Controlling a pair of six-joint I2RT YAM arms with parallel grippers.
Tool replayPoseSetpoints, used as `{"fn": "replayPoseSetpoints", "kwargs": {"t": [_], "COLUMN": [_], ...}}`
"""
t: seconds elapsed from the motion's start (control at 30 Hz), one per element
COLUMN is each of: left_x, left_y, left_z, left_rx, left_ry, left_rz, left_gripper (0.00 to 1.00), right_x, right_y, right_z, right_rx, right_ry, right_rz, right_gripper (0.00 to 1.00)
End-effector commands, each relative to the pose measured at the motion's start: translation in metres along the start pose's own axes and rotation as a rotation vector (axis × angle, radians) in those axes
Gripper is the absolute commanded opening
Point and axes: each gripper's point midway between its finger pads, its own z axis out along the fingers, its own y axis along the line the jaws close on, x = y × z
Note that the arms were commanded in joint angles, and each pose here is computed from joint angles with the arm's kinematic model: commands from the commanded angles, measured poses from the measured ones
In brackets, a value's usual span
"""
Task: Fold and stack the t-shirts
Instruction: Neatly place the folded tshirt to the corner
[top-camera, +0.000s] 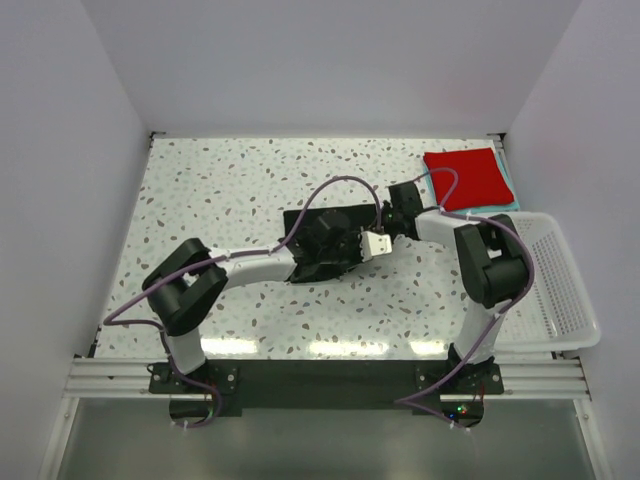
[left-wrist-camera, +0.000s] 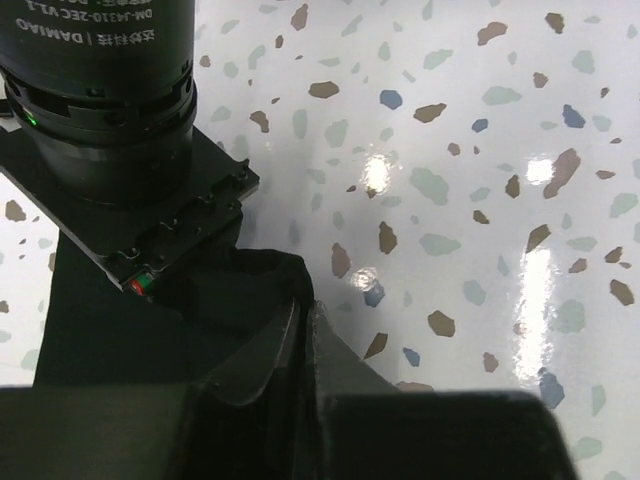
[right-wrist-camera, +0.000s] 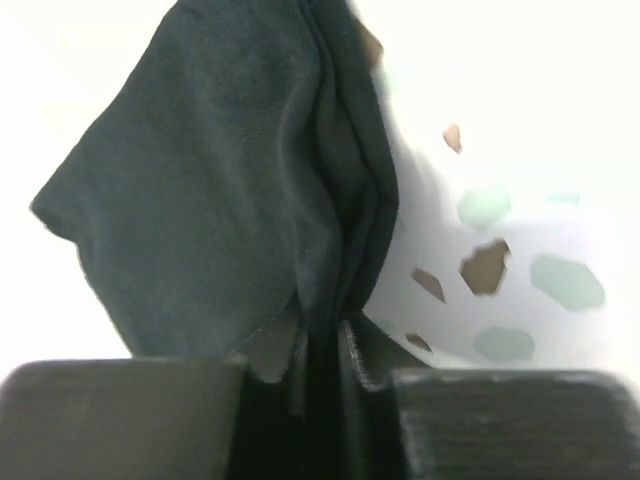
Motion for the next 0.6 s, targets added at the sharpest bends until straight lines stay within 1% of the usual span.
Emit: {"fn": "replayPoseSetpoints", "kwargs": {"t": [0.0, 0.03, 0.07, 0.1, 0.17, 0.2, 0.23, 0.27, 0.3, 0.33, 0.37, 0.4, 0.47, 0.53, 0.57], "left_x": [-0.038, -0.034, -0.034, -0.032, -0.016, -0.015, 0.003, 0.008, 0.007, 0.021, 0.025, 0.02, 0.028, 0.039, 0.038], "left_y": [0.016, 0.016, 0.018, 0.02, 0.021, 0.023, 0.021, 0.02, 0.02, 0.015, 0.014, 0.014, 0.009, 0.004, 0.003], "left_z": [-0.008, -0.01, -0.014, -0.018, -0.029, -0.037, -0.047, -0.053, -0.061, -0.069, -0.075, -0.084, -0.097, -0.106, -0.112], "left_rx": [-0.031, -0.026, -0.036, -0.044, -0.038, -0.038, -0.023, -0.015, -0.017, -0.006, -0.005, -0.013, -0.014, -0.013, -0.019], "left_ry": [-0.096, -0.08, -0.071, -0.058, 0.007, 0.022, 0.082, 0.101, 0.105, 0.143, 0.151, 0.139, 0.162, 0.189, 0.186], "left_rz": [-0.006, -0.013, -0.005, -0.005, -0.024, -0.027, -0.064, -0.081, -0.085, -0.11, -0.121, -0.123, -0.144, -0.166, -0.165], "left_gripper": [0.1, 0.19, 0.4, 0.5, 0.66, 0.7, 0.73, 0.82, 0.84, 1.0, 1.0, 1.0, 1.0, 1.0, 1.0], "right_x": [-0.042, -0.046, -0.055, -0.059, -0.065, -0.077, -0.082, -0.083, -0.095, -0.1, -0.103, -0.115, -0.128, -0.142, -0.15], "right_y": [0.017, 0.018, 0.027, 0.029, 0.032, 0.038, 0.04, 0.037, 0.043, 0.045, 0.045, 0.051, 0.057, 0.057, 0.064], "right_z": [0.003, 0.004, -0.001, -0.005, -0.015, -0.022, -0.026, -0.03, -0.036, -0.04, -0.043, -0.05, -0.06, -0.068, -0.076], "right_rx": [0.032, 0.045, 0.055, 0.067, 0.091, 0.099, 0.11, 0.137, 0.151, 0.163, 0.179, 0.191, 0.208, 0.217, 0.211], "right_ry": [-0.143, -0.14, -0.142, -0.143, -0.144, -0.174, -0.181, -0.168, -0.19, -0.197, -0.198, -0.225, -0.24, -0.251, -0.266], "right_rz": [-0.112, -0.16, -0.267, -0.316, -0.406, -0.495, -0.544, -0.582, -0.656, -0.696, -0.73, -0.795, -0.864, -0.888, -0.919], "right_gripper": [0.07, 0.0, 0.0, 0.0, 0.0, 0.0, 0.0, 0.0, 0.0, 0.0, 0.0, 0.0, 0.0, 0.0, 0.0]}}
